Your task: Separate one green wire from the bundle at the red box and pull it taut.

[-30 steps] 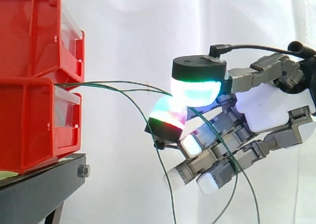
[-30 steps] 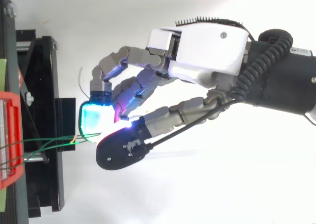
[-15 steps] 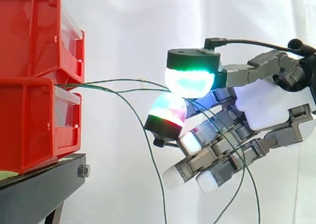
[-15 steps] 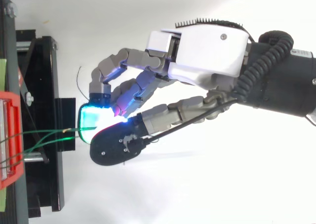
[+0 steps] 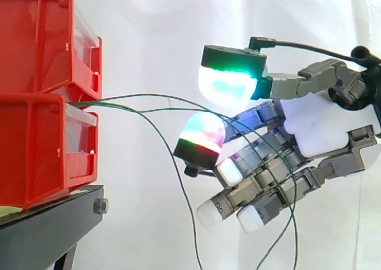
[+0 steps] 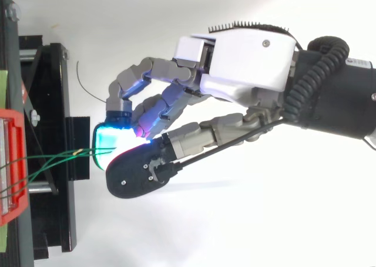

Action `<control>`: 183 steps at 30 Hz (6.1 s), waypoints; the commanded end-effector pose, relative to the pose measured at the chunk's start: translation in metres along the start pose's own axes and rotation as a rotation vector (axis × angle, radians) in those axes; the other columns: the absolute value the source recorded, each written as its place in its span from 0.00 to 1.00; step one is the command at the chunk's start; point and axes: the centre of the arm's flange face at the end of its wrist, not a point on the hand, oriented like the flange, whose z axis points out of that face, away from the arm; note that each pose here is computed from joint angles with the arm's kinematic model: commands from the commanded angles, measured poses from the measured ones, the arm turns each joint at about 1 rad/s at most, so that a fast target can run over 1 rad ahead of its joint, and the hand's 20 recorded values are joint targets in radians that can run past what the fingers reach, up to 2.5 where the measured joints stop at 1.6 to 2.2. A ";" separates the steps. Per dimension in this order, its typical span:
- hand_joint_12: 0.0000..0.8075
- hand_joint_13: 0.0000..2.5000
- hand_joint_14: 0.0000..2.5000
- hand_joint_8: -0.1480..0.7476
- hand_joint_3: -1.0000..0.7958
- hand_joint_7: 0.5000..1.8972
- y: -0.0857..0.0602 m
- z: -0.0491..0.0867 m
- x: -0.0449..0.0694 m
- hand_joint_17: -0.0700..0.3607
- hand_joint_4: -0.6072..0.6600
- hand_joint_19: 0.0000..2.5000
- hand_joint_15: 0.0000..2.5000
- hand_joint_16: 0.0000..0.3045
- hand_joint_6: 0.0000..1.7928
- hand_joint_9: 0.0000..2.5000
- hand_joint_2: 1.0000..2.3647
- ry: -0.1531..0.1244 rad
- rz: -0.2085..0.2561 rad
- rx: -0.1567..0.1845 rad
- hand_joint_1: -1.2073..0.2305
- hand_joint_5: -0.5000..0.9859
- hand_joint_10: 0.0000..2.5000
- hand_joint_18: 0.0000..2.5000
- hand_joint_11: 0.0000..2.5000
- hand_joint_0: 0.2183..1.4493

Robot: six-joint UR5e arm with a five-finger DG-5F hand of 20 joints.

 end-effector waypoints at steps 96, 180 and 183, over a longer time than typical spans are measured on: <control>0.42 0.22 0.01 0.46 0.41 0.34 0.004 0.000 -0.002 0.42 0.58 0.22 0.14 0.16 0.49 0.36 0.01 -0.002 0.003 -0.006 0.34 0.24 0.01 0.20 0.24 0.27; 0.42 0.28 0.01 0.47 0.35 0.33 0.006 -0.001 0.000 0.40 0.56 0.21 0.19 0.15 0.49 0.47 0.01 -0.001 0.021 0.003 0.28 0.24 0.01 0.23 0.48 0.32; 0.42 0.27 0.01 0.47 0.30 0.31 0.009 -0.002 0.000 0.40 0.55 0.20 0.19 0.15 0.49 0.46 0.00 -0.001 0.021 0.001 0.23 0.24 0.01 0.23 0.48 0.33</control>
